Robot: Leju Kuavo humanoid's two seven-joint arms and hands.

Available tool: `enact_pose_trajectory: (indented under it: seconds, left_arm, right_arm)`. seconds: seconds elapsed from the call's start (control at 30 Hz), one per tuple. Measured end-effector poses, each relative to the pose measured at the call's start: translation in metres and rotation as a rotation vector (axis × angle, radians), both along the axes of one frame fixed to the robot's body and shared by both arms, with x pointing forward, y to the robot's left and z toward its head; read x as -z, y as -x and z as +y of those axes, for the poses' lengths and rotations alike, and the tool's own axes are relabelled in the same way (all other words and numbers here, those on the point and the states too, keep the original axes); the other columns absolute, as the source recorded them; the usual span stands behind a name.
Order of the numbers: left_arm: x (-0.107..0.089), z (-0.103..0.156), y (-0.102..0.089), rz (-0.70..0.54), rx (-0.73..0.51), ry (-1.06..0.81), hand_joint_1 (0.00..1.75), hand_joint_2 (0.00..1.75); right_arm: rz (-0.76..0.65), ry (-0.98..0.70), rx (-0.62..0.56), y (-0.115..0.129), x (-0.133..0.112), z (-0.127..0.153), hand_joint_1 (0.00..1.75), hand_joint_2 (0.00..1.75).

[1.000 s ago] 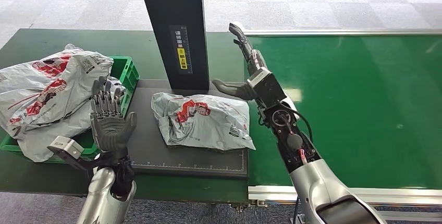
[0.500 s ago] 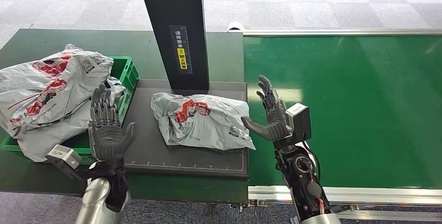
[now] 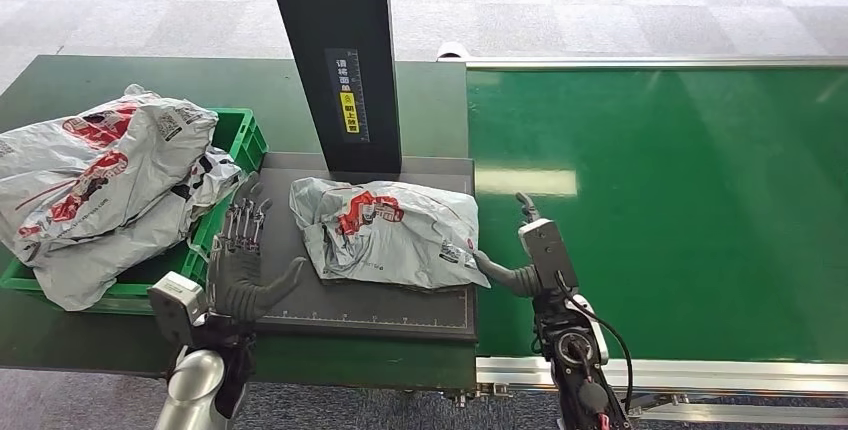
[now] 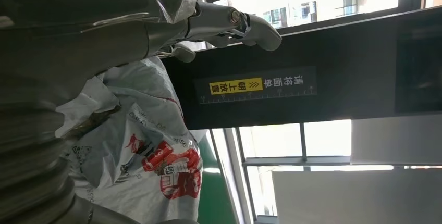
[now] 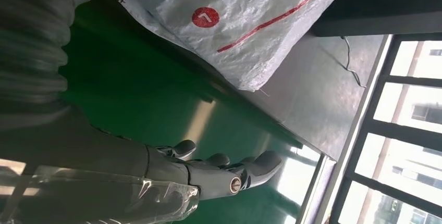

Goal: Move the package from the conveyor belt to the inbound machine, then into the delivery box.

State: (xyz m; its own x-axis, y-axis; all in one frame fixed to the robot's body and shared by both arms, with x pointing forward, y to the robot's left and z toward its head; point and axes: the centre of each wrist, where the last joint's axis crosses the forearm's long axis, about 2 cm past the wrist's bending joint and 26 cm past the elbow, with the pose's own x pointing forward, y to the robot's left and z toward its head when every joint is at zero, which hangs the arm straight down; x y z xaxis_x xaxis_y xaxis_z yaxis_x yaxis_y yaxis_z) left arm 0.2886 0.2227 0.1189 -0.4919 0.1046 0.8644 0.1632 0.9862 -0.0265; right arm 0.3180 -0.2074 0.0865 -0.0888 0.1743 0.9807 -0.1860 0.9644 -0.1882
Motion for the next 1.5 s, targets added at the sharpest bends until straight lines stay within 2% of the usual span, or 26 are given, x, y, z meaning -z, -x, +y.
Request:
enact_pose_trajectory:
  seconds: [0.3,0.4,0.67,0.87,1.2,1.5]
  left_arm:
    - [0.000,-0.002,0.000,0.000,0.007,-0.018,0.00,1.75]
    - [-0.001,-0.004,-0.001,0.006,0.007,-0.078,0.00,1.75]
    - [-0.005,-0.021,-0.016,0.005,-0.123,-0.579,0.00,1.75]
    - [-0.015,-0.044,-0.034,0.006,-0.211,-0.999,0.00,1.75]
    - [-0.011,-0.067,-0.065,0.185,-0.147,-1.208,0.00,1.75]
    - [-0.005,-0.077,-0.077,0.314,-0.107,-1.310,0.00,1.75]
  right_arm:
    - [0.022,0.015,-0.004,0.001,0.003,0.000,0.00,1.75]
    - [0.031,0.027,-0.013,0.001,0.004,0.001,0.00,1.75]
    - [0.061,0.044,-0.049,0.006,0.008,0.003,0.00,1.75]
    - [0.072,0.046,-0.078,0.009,0.010,0.007,0.00,1.75]
    - [0.083,0.045,-0.107,0.008,0.010,0.014,0.00,1.75]
    - [0.092,0.039,-0.105,0.005,0.010,0.015,0.00,1.75]
